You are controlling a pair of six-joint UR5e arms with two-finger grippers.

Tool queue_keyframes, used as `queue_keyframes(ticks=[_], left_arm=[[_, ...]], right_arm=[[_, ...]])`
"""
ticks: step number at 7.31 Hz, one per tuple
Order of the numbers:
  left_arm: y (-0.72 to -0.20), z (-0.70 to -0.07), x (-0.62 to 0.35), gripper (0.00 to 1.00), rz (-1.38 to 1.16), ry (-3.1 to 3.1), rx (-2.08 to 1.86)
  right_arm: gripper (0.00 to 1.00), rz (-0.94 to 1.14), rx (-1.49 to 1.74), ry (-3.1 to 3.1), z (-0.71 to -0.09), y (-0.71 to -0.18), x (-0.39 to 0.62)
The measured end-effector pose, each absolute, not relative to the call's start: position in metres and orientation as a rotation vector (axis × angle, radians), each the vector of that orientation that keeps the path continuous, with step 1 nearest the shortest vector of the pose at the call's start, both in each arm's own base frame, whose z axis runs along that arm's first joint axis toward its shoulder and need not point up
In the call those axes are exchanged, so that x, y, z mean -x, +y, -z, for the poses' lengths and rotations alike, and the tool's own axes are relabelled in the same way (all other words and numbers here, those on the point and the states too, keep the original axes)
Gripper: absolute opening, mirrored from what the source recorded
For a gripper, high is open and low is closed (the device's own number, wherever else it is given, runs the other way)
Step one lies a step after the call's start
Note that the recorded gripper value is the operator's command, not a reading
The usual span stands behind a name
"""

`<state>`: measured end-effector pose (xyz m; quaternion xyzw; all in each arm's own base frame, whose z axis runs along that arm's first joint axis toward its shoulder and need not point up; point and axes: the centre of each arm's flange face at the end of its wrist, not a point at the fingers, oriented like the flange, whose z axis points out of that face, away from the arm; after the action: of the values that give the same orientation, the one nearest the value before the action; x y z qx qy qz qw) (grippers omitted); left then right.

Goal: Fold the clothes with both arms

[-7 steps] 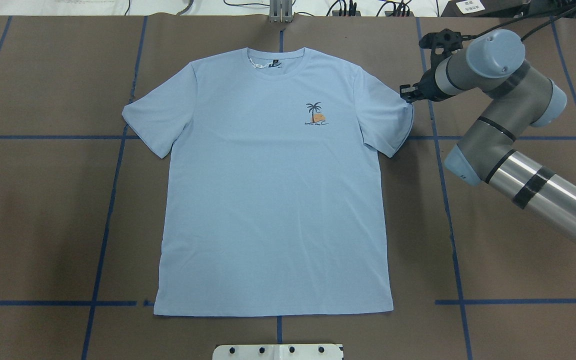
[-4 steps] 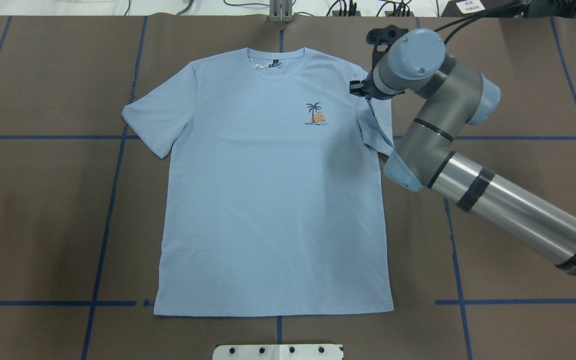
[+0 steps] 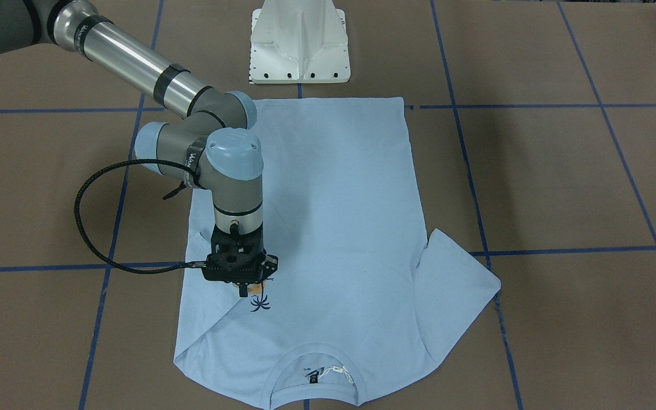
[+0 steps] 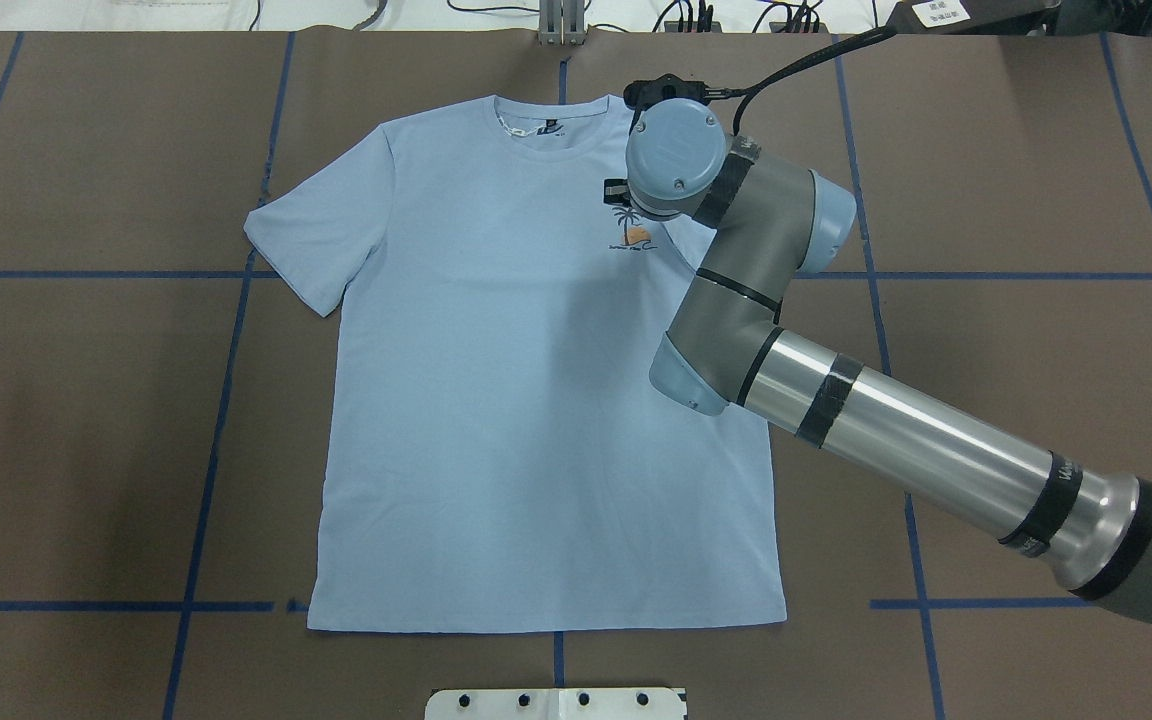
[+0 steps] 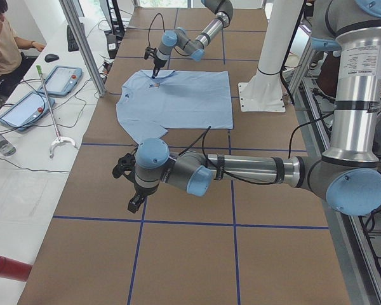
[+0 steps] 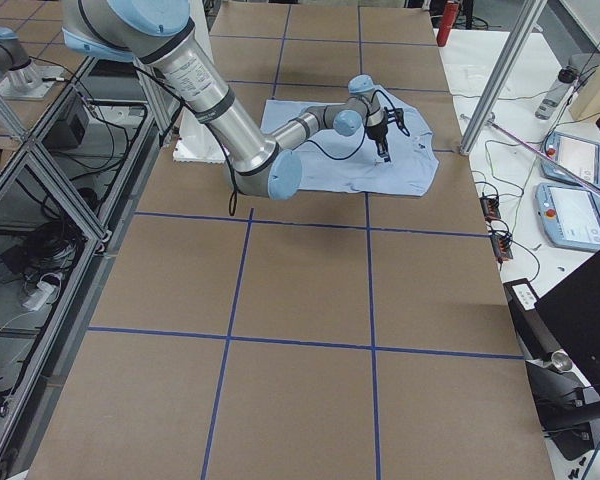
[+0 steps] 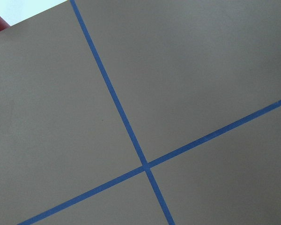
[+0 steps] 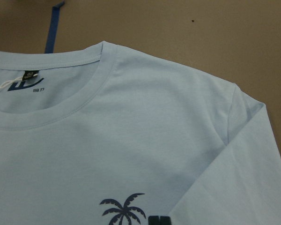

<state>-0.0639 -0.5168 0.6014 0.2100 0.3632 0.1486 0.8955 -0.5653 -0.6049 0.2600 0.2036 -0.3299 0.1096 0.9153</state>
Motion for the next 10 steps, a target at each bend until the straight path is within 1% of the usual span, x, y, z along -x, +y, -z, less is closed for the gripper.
queue_keyframes(ticks=[1, 3, 6, 8, 10], left_arm=[[-0.517, -0.601, 0.064, 1.0, -0.308, 0.753, -0.435], [-0.517, -0.601, 0.064, 1.0, -0.306, 0.752, -0.436], [-0.526, -0.58, 0.059, 1.0, -0.339, 0.743, -0.506], [-0.551, -0.558, 0.013, 1.0, -0.34, 0.783, -0.499], [-0.58, -0.52, -0.054, 1.0, -0.221, 0.865, -0.41]], right_arm=[[0.99, -0.224, -0.422, -0.677, -0.259, -0.603, 0.57], [1.0, -0.221, -0.42, -0.68, -0.25, -0.603, 0.578], [1.0, -0.199, -0.342, -0.726, -0.208, -0.618, 0.566], [1.0, -0.135, -0.268, -0.726, -0.204, -0.643, 0.528], [1.0, -0.035, -0.238, -0.735, -0.221, -0.675, 0.462]])
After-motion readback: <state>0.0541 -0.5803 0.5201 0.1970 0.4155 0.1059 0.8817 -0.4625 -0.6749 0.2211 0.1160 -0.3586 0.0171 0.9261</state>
